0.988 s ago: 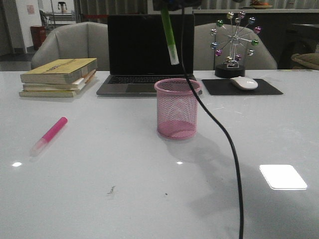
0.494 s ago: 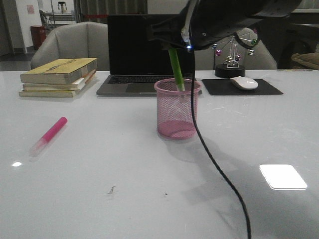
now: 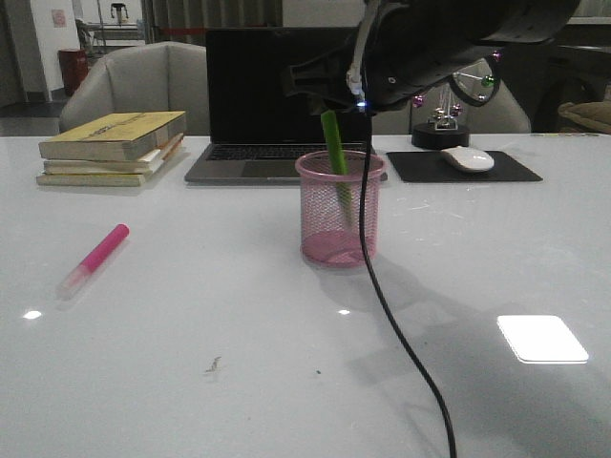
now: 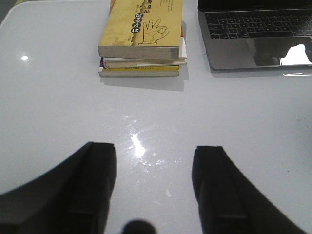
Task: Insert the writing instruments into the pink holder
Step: 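Lower the green highlighter into the pink holder and open the right gripper, then withdraw the right gripper away from the holder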
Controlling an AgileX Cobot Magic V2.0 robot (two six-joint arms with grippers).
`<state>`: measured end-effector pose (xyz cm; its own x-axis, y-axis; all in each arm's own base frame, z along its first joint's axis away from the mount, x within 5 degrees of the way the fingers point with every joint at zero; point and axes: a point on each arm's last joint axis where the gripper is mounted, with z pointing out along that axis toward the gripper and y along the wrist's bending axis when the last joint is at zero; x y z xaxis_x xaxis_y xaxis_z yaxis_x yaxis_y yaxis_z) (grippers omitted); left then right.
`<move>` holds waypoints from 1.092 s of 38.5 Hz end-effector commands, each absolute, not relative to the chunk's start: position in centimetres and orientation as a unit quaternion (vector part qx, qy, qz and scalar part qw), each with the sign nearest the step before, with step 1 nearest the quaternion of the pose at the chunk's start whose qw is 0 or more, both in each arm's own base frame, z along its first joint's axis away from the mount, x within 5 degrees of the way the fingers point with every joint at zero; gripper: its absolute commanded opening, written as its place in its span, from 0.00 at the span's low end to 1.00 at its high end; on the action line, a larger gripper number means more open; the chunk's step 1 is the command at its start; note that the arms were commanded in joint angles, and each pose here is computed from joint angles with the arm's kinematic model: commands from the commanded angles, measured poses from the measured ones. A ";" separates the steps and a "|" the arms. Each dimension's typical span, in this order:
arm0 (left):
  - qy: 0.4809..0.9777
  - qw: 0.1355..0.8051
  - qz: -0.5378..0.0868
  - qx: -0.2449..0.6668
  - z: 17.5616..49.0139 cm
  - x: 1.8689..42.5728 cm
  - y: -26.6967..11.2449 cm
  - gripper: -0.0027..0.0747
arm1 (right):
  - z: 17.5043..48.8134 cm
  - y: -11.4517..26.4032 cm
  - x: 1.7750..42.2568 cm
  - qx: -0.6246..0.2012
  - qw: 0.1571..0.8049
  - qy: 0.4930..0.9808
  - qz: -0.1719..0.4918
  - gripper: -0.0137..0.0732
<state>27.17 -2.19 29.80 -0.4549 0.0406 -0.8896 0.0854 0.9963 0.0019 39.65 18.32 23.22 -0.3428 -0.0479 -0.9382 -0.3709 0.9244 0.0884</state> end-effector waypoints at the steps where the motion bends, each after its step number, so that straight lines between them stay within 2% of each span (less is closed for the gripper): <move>1: 0.816 0.577 -0.023 0.038 32.2 27.4 -2.4 0.47 | 28.6 17.9 39.1 -0.121 0.632 0.749 0.158 0.61; 9: 0.817 0.575 -0.024 0.038 32.2 27.4 -2.4 0.46 | 33.6 16.7 36.9 -0.120 0.665 0.719 0.162 0.61; 14: 0.820 0.571 -0.026 0.035 32.1 27.4 -2.4 0.47 | 37.1 15.5 34.5 -0.133 0.666 0.717 0.155 0.61; 26: 0.826 0.562 -0.026 0.036 31.9 27.3 -2.4 0.47 | 45.7 10.6 25.3 -0.149 0.686 0.700 0.134 0.61; 33: 0.820 0.570 -0.026 0.035 32.1 27.3 -2.4 0.58 | 48.0 6.8 19.5 -0.150 0.672 0.720 0.087 0.61; 42: 0.816 0.577 -0.026 0.035 32.2 27.4 -2.4 0.59 | 48.9 2.9 12.6 -0.125 0.672 0.730 0.028 0.61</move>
<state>27.13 -2.18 29.73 -0.4627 0.0473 -0.8853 0.0877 0.9961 0.0073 15.41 4.36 47.33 -0.1687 -0.1492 -0.9743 -0.2772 0.9558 -0.0984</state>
